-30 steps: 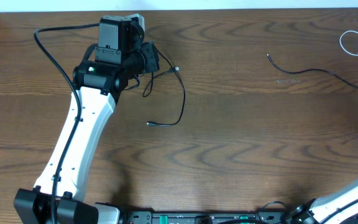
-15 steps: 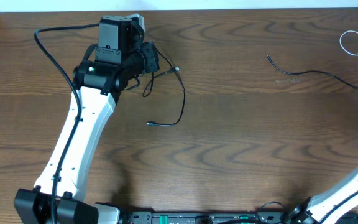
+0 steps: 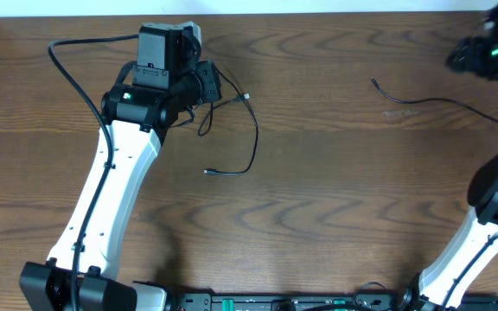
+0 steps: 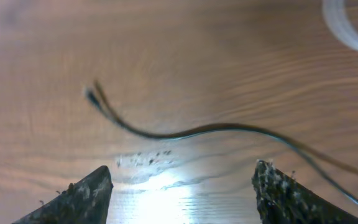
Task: Untangle cables
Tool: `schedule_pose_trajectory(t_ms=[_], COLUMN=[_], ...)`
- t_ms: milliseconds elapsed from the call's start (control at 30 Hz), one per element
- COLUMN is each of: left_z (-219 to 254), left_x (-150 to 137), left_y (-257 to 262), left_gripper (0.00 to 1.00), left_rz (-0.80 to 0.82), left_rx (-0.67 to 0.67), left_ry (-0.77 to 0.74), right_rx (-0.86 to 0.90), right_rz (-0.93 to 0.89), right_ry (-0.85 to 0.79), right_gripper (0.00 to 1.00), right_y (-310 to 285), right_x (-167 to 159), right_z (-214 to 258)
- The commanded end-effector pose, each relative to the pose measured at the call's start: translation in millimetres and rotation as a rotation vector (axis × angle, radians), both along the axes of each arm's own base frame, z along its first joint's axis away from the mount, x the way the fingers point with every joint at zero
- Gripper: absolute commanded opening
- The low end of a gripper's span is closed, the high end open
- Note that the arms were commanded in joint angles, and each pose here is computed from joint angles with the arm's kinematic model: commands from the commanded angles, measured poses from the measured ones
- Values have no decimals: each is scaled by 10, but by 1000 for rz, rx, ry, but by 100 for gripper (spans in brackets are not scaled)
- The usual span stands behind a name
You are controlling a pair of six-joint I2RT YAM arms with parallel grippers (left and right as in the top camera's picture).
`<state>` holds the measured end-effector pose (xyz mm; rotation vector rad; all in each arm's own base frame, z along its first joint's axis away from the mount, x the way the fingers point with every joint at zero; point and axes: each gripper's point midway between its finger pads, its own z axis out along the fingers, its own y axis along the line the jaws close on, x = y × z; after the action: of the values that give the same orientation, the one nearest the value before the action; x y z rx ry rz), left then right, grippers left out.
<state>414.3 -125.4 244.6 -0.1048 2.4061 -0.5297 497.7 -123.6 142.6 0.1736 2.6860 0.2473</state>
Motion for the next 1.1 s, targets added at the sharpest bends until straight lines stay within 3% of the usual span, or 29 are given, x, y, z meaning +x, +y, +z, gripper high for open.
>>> schedule_pose_trajectory(t_ms=[0, 167, 333, 367, 433, 733, 833, 900, 967, 1000, 1067], left_z=[9, 13, -13, -15, -14, -19, -20, -20, -20, -20, -20], left_x=[6, 12, -14, -16, -14, -20, -21, -21, -21, -21, -21], left_y=[-28, -30, -24, -24, -24, -23, -22, -22, -22, -22, -22], left_gripper=[8, 7, 7, 8, 8, 8, 8, 8, 8, 8, 8], left_rz=[-11, -11, -11, -11, -11, -11, -11, -11, -11, -11, -11], left_rx=[0, -1, 2, 3, 2, 3, 3, 3, 3, 3, 3], left_ry=[-2, -5, 10, 11, 10, 14, 14, 14, 14, 14, 14], right_rx=[-35, 76, 193, 234, 290, 394, 339, 250, 177, 90, 2], right_rz=[228, 192, -112, -268, -374, -567, -531, -401, -245, -53, 140], right_ry=[51, 32, 65, 94, 103, 111, 109, 90, 56, 19, 2], right_gripper=[75, 77, 73, 77, 80, 83, 82, 77, 77, 78, 80], right_y=[331, 617, 756, 789, 887, 1226, 1216, 1191, 1191, 1197, 1204], right_x=[-117, -53, 42, 37, 46, 17, -33, -67, -58, -58, -105], right_z=[-352, -583, -867, -1010, -1136, -1480, -1543, -1576, -1572, -1568, -1588])
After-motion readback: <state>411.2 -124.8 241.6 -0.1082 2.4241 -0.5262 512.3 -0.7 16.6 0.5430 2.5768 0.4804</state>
